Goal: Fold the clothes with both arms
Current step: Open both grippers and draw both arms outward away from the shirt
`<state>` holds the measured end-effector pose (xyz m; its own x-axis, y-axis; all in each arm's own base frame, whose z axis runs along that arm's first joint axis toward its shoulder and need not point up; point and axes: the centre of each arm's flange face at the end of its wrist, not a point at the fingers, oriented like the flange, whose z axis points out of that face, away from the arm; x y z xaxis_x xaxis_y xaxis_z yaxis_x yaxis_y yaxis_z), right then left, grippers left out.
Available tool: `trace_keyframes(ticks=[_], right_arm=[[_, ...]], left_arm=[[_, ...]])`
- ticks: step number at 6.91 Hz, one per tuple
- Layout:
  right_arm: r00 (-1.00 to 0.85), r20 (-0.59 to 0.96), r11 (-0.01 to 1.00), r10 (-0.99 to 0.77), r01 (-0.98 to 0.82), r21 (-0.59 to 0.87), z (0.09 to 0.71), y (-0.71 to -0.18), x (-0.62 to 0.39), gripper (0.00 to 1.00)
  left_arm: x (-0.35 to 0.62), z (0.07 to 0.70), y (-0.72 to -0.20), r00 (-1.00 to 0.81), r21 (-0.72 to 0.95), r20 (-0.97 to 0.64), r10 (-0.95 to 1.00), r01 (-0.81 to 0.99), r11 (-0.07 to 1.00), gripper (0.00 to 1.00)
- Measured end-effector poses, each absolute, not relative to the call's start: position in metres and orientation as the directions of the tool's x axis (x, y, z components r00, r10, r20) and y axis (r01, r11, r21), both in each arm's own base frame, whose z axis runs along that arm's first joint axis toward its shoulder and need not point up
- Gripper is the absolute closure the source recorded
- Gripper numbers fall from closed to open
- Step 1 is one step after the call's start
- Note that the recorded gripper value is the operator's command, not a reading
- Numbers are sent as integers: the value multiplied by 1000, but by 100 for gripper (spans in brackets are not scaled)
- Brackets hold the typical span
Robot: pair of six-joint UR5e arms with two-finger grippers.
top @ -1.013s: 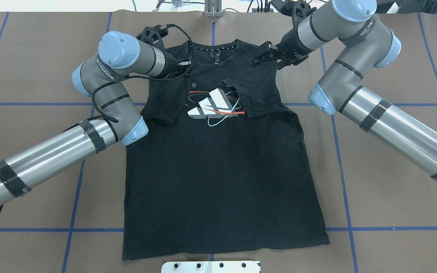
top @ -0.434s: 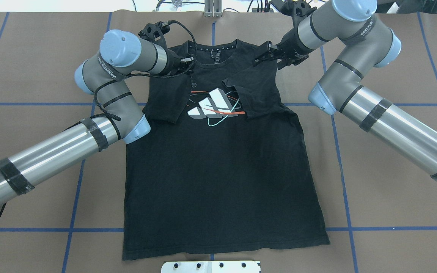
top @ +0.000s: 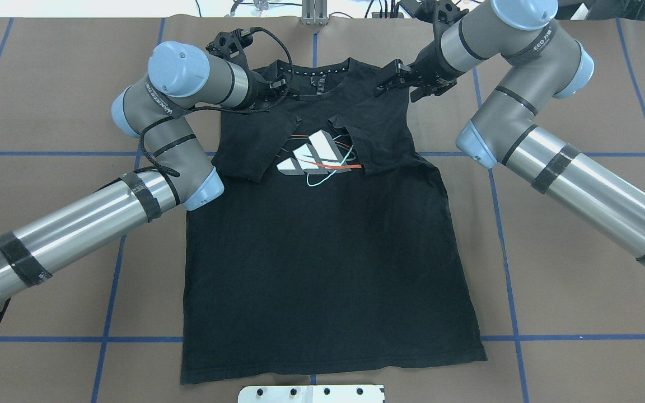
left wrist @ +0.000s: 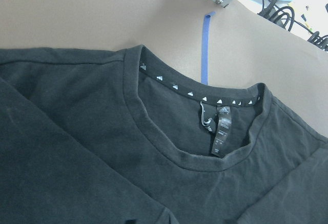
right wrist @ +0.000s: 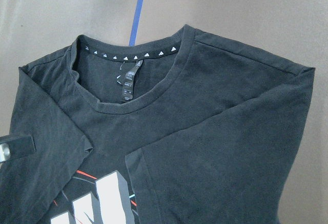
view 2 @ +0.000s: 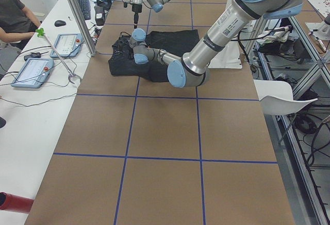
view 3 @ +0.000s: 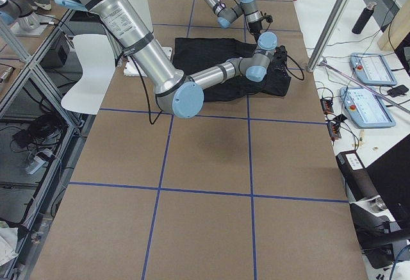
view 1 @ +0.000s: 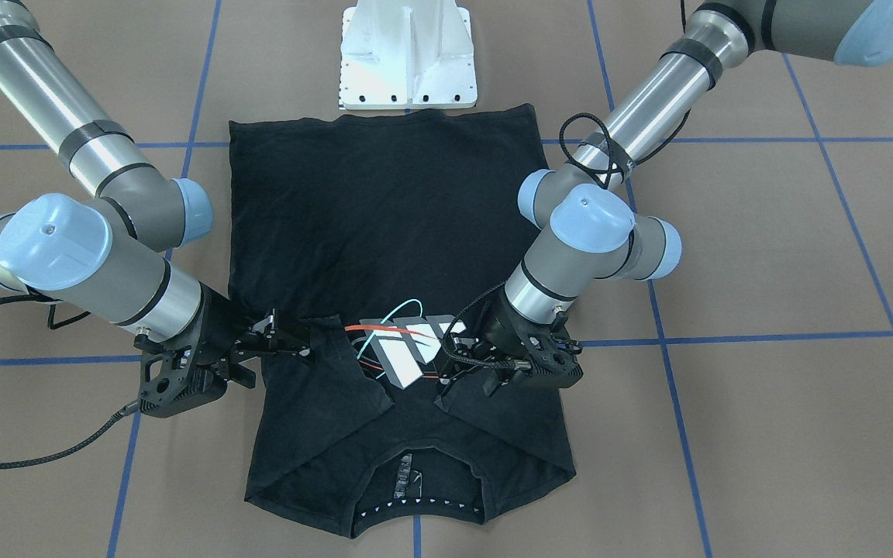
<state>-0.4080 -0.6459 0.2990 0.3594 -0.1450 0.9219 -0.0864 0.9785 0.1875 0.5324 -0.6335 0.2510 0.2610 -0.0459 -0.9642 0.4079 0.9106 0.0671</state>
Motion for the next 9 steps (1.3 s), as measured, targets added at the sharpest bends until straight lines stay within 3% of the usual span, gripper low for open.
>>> trace_keyframes(ticks=[4, 9], right_arm=[[359, 932, 998, -44, -22, 56, 304, -626, -366, 1], [401, 911, 995, 96, -13, -99, 348, -517, -293, 1]], left_arm=[[466, 254, -617, 222, 22, -974, -44, 285, 958, 0], [317, 299, -502, 260, -53, -959, -112, 224, 973, 0]])
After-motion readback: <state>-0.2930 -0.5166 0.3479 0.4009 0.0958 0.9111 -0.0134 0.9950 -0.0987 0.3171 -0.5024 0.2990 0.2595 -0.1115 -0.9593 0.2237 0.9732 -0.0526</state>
